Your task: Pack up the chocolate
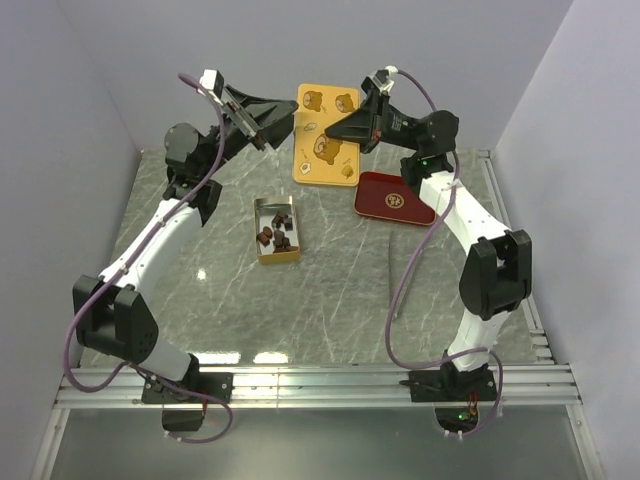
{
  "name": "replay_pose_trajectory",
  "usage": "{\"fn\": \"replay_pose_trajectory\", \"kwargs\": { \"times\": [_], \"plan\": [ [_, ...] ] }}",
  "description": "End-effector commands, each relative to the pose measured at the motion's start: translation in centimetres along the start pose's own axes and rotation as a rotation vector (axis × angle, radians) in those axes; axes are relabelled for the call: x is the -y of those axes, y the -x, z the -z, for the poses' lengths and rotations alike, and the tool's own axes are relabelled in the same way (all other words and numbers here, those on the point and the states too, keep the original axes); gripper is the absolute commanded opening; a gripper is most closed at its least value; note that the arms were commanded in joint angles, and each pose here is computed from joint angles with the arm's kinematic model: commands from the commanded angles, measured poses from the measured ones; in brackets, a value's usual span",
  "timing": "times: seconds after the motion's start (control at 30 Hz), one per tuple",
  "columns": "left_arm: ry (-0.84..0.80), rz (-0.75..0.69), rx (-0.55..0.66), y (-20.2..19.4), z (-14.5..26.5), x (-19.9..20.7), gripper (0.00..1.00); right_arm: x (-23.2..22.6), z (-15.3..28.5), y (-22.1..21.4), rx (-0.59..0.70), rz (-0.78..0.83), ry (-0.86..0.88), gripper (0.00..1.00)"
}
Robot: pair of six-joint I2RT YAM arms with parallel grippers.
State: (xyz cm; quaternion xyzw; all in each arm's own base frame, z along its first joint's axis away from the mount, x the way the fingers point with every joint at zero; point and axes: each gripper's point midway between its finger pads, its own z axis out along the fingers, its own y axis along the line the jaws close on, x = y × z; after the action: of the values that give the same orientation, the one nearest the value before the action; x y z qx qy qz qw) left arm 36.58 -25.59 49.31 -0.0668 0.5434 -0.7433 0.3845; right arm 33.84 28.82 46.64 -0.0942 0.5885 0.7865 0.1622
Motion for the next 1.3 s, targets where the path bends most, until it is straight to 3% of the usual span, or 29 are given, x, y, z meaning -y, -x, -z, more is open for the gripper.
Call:
{"fn": "replay_pose_trajectory", "kwargs": {
  "times": [0.0,0.47,0.7,0.87,1.27],
  "plan": [
    [0.014,-0.101,0.025,0.5,1.3,1.4,0.71,-1.7,0.3,-0.4,0.021,0.088,-0.016,0.18],
    [0.054,-0.167,0.031,1.8,2.9,1.5,0.76,4.0,1.3,-0.7,0.041,0.011,-0.178,0.16],
    [0.198,-0.245,0.080,4.0,6.4,-0.8,0.77,6.8,1.8,-1.0,0.029,-0.006,-0.232,0.16],
    [0.428,-0.299,0.063,4.0,8.6,-5.8,0.78,9.8,2.2,-0.8,0.027,-0.044,-0.274,0.16],
    [0.749,-0.362,-0.034,3.0,13.4,-15.4,0.79,17.8,2.9,-2.1,-0.009,-0.138,-0.458,0.15]
  ]
}}
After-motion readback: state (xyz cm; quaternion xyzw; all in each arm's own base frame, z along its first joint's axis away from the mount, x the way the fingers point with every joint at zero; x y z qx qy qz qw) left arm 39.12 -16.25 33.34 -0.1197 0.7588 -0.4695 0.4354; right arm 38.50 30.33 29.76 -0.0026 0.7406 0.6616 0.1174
